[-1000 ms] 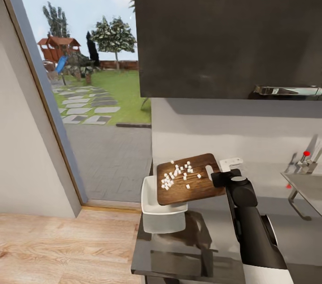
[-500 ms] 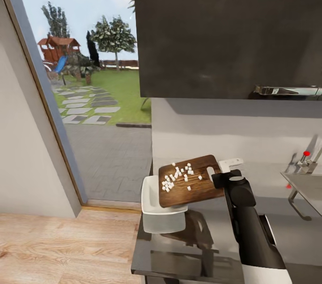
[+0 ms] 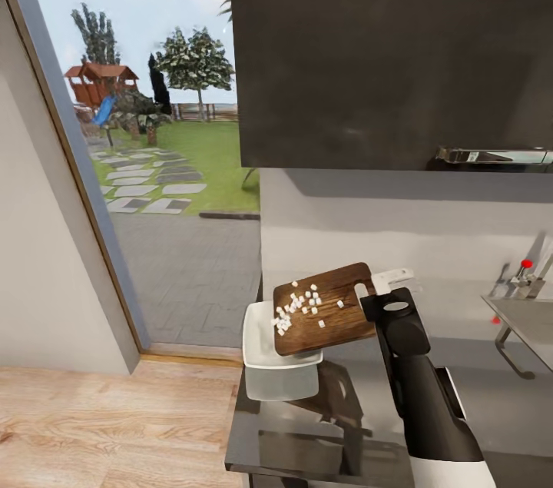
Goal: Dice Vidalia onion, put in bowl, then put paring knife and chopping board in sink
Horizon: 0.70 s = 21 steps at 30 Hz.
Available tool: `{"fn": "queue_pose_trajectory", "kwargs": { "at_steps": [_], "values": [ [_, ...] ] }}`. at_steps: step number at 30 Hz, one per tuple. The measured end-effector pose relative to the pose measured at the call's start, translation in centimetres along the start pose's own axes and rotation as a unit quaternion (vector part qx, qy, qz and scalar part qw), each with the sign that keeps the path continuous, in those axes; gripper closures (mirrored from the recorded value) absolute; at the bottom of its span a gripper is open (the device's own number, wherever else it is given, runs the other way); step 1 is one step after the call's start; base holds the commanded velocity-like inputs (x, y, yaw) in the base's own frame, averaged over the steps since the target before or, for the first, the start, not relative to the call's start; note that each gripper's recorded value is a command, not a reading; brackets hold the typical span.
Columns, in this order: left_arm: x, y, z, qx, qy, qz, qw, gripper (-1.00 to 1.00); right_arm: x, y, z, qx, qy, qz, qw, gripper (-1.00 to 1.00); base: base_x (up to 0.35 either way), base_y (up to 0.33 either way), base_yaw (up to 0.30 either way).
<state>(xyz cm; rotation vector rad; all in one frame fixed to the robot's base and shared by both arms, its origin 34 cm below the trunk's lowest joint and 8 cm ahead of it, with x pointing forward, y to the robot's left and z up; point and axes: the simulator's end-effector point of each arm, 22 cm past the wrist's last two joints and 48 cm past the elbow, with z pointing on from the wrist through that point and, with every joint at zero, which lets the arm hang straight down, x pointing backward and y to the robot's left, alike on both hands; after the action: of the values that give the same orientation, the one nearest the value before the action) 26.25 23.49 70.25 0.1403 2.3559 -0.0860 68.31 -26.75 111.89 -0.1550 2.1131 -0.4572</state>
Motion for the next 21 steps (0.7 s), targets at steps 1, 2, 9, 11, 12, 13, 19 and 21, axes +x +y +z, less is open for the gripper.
{"fn": "queue_pose_trajectory", "kwargs": {
  "at_steps": [1, 2, 9, 11, 12, 13, 19, 21],
  "values": [
    [0.0, 0.0, 0.0, 0.0, 0.0, 0.0, 1.0, -1.0, 0.0, 0.0, 0.0, 0.0, 0.0, 0.0, 1.0, 1.0, 0.0, 0.0, 0.0],
    [0.0, 0.0, 0.0, 0.0, 0.0, 0.0, 1.0, -1.0, 0.0, 0.1, 0.0, 0.0, 0.0, 0.0, 1.0, 1.0, 0.0, 0.0, 0.0],
    [0.0, 0.0, 0.0, 0.0, 0.0, 0.0, 1.0, -1.0, -1.4, 1.2, -0.7, 0.007, -0.018, -0.021, 0.9996, 1.0, 0.0, 0.0, 0.0],
    [0.0, 0.0, 0.0, 0.0, 0.0, 0.0, 1.0, -1.0, -1.5, 0.9, -0.8, 0.017, -0.019, -0.026, 0.9993, 1.0, 0.0, 0.0, 0.0],
    [0.0, 0.0, 0.0, 0.0, 0.0, 0.0, 1.0, -1.0, -1.6, 1.0, -0.8, 0.017, -0.02, -0.026, 0.9993, 1.0, 0.0, 0.0, 0.0],
    [0.0, 0.0, 0.0, 0.0, 0.0, 0.0, 1.0, -1.0, -1.6, 1.0, -0.8, 0.017, -0.02, -0.025, 0.9993, 1.0, 0.0, 0.0, 0.0],
    [0.0, 0.0, 0.0, 0.0, 0.0, 0.0, 1.0, -1.0, -1.6, 1.0, -0.8, 0.018, -0.02, -0.026, 0.9993, 1.0, 0.0, 0.0, 0.0],
    [0.0, 0.0, 0.0, 0.0, 0.0, 0.0, 1.0, -1.0, -1.6, 0.9, -0.8, 0.019, -0.021, -0.026, 0.9992, 1.0, 0.0, 0.0, 0.0]
  ]
}}
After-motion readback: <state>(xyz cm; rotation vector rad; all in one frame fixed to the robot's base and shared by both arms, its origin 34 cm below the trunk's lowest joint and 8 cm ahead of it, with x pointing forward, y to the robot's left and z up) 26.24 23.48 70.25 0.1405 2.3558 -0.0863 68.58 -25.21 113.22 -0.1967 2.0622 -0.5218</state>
